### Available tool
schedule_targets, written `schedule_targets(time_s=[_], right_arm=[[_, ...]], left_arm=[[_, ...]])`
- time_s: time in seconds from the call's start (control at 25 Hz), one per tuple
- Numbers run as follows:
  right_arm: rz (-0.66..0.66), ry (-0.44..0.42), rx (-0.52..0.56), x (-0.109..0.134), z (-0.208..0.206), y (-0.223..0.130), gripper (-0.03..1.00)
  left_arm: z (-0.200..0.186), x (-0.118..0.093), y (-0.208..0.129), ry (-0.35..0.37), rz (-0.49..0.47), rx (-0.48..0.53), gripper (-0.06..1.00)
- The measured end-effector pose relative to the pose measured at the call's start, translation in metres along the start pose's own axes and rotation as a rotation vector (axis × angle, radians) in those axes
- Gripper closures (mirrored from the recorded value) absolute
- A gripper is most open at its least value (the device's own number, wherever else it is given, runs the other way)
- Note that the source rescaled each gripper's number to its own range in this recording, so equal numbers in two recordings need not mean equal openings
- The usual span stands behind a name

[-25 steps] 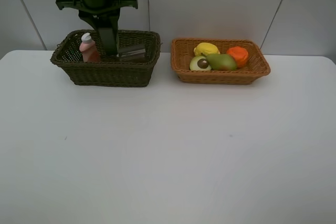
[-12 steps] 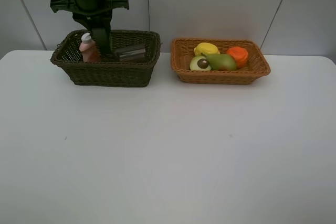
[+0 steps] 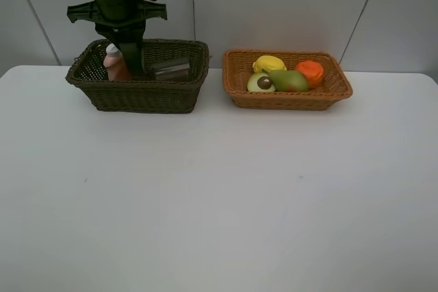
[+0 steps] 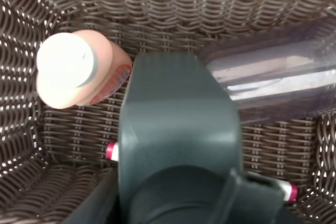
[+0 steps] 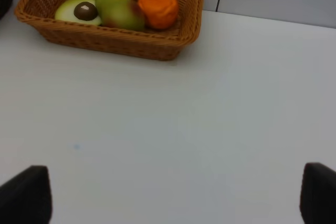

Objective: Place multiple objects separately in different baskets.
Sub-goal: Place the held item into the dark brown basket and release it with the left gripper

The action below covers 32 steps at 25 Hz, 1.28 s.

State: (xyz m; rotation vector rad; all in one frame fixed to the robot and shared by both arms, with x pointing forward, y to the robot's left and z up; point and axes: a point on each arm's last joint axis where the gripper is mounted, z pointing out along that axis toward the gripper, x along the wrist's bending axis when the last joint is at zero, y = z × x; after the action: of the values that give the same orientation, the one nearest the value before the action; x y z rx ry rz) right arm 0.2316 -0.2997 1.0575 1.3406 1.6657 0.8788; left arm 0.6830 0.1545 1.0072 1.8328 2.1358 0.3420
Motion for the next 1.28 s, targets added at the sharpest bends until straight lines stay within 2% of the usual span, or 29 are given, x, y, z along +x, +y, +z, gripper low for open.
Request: schedule_targets(time_s=[0.44, 0.76, 1.12, 1.2, 1.28], right_arm=[[0.000, 0.000, 0.000, 0.0000, 0.0000, 0.0000, -0.03], [0.000, 0.000, 0.000, 0.0000, 0.0000, 0.0000, -0.03], [0.000, 0.000, 0.000, 0.0000, 0.0000, 0.0000, -0.03], [0.000, 0.000, 0.000, 0.0000, 0.0000, 0.0000, -0.03], [0.000, 0.000, 0.000, 0.0000, 0.0000, 0.0000, -0.03]], left_arm=[[0.0095, -0.0017, 0.0007, -0.006, -0.001, -0.009, 0.44], [0.0099, -0.0008, 0.0007, 0.003, -0.136, -0.010, 0.44], [0.0099, 0.0002, 0.0000, 0.014, -0.169, -0.003, 0.44], [0.0098, 0.0021, 0.0000, 0.035, -0.158, -0.005, 0.39], [0.0095, 0.0044, 0.0008, 0.060, -0.140, -0.014, 0.18]])
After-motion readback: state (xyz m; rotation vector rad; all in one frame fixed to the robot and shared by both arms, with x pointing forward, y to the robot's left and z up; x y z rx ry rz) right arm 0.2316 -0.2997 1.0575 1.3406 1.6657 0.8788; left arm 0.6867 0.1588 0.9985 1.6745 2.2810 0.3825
